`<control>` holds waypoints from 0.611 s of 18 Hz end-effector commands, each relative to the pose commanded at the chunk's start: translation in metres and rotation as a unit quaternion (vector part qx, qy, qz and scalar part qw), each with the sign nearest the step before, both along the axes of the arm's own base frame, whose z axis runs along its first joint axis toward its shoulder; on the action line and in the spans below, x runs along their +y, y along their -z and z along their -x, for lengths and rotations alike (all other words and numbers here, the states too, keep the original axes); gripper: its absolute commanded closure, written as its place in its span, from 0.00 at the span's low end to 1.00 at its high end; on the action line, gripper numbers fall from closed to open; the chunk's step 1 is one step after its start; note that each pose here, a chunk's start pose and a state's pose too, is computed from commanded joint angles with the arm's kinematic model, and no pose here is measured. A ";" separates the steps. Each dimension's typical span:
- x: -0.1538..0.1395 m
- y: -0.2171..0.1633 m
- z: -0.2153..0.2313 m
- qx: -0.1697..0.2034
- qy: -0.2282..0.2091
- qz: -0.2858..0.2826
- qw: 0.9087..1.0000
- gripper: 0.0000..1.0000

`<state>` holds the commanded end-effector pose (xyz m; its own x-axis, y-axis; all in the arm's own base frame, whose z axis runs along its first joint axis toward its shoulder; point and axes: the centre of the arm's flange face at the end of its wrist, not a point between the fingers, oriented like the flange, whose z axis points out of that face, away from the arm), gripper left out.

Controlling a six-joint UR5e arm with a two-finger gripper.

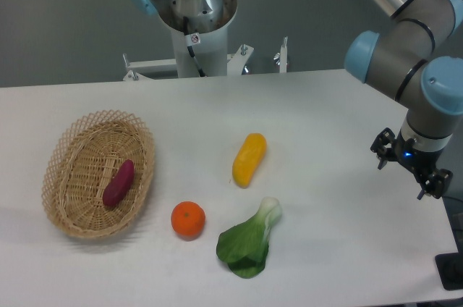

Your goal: Pick up the sweet potato from the basket

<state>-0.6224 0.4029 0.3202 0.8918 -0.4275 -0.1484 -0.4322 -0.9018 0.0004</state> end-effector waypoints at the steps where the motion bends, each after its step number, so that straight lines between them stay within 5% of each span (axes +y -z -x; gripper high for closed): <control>1: 0.000 0.001 0.000 -0.001 -0.001 -0.001 1.000 0.00; 11: 0.007 0.003 -0.011 -0.012 -0.073 -0.015 0.997 0.00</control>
